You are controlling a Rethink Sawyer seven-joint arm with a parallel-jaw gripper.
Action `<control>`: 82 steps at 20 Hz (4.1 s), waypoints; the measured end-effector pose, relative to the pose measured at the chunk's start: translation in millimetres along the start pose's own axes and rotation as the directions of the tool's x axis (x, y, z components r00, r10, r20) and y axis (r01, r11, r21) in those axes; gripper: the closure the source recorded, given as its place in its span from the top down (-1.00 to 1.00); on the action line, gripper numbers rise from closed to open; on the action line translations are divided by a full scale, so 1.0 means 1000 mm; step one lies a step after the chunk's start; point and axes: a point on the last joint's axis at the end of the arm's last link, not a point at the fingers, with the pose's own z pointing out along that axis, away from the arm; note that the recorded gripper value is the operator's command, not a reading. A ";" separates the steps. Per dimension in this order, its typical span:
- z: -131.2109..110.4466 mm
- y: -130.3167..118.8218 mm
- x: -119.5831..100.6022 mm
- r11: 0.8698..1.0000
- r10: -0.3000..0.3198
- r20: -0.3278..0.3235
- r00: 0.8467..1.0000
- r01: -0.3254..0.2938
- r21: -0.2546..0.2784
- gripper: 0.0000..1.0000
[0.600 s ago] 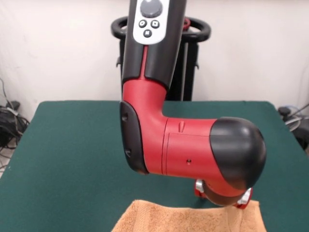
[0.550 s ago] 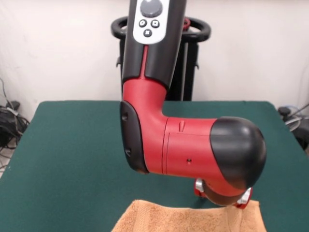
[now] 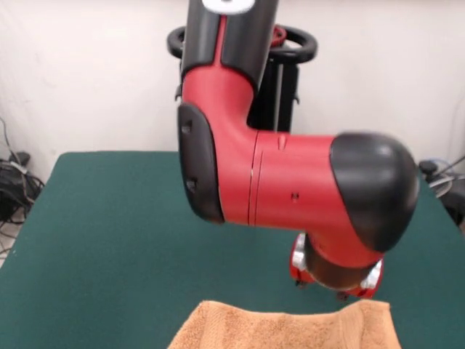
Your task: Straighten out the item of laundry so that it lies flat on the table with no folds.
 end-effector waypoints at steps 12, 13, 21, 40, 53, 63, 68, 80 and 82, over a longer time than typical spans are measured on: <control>-0.164 0.006 0.072 0.987 -0.006 -0.238 0.971 -0.032 -0.157 1.00; -0.181 0.006 0.080 0.984 -0.019 -0.276 0.961 -0.031 -0.177 1.00; -0.317 0.006 0.144 0.944 -0.156 -0.509 0.846 -0.023 -0.328 1.00; -0.400 0.010 0.150 0.934 -0.051 -0.508 0.860 -0.139 -0.328 1.00; -0.318 0.034 0.029 0.947 0.294 0.537 0.790 -0.165 -0.276 1.00; -0.303 0.023 0.027 0.946 0.301 0.518 0.801 -0.185 -0.264 1.00; -0.296 0.022 0.031 0.948 0.298 0.484 0.823 -0.197 -0.249 1.00; -0.276 0.014 0.025 0.947 0.305 0.457 0.836 -0.215 -0.240 1.00; -0.269 0.012 0.022 0.946 0.308 0.449 0.839 -0.221 -0.237 1.00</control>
